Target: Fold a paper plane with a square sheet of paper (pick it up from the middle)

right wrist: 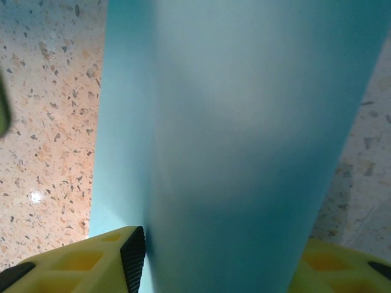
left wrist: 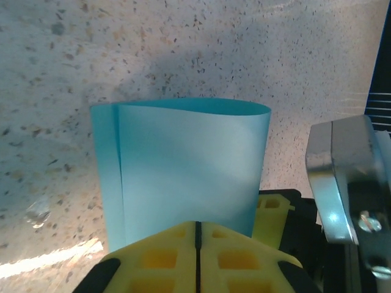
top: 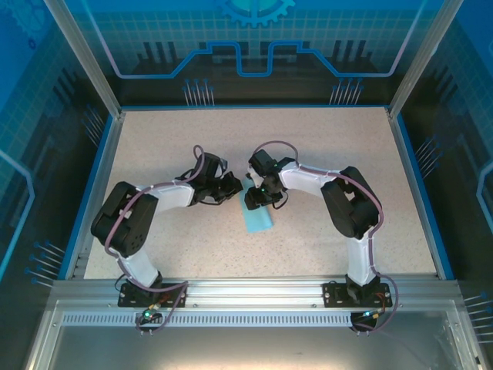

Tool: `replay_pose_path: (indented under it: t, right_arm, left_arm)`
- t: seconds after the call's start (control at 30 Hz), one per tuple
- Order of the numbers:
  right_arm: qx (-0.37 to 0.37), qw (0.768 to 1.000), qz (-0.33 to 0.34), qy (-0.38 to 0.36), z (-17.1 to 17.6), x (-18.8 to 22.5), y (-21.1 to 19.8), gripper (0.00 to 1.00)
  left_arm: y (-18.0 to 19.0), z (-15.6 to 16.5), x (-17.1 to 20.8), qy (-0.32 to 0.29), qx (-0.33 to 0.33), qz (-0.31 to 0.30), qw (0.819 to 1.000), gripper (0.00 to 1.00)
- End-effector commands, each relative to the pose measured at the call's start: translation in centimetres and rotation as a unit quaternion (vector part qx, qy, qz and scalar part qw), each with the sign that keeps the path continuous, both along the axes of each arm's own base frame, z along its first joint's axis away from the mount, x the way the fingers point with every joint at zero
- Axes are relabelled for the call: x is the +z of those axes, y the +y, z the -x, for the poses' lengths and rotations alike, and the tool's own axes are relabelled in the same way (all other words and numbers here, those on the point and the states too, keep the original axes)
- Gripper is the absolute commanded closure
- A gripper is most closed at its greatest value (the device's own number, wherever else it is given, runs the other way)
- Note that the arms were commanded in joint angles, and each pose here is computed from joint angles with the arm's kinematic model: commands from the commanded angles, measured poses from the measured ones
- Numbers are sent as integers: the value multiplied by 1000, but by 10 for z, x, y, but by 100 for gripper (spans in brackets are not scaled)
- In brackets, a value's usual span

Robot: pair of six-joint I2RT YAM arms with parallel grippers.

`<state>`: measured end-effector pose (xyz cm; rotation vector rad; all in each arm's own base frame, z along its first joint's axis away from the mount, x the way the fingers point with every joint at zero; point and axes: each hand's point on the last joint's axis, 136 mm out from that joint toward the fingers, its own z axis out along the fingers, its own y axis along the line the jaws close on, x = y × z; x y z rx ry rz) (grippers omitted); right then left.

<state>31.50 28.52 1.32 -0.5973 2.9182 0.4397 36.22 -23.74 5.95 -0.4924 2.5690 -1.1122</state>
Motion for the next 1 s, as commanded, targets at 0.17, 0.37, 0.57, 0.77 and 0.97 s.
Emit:
replay_pose_path:
  t: [0.17,0.37,0.57,0.77,0.97]
  right_arm:
    - [-9,997,47,54,20,-49,-21,48]
    - [-7,998,37,55,19,-45,-18,49]
    - [-15,999,0,52,14,-26,-7,48]
    - [-37,997,-58,34,0,9,5,47]
    - [-74,994,-78,21,-8,32,-6,46]
  left_arm:
    - [-14,-6,-15,27,-8,18,999,100]
    - [-12,-5,-31,49,-9,3,999,100]
    - [-8,1,-45,71,-15,-23,997,100]
    - [-5,6,-58,89,-19,-36,995,100]
    - [-5,6,-59,91,-25,-43,995,100]
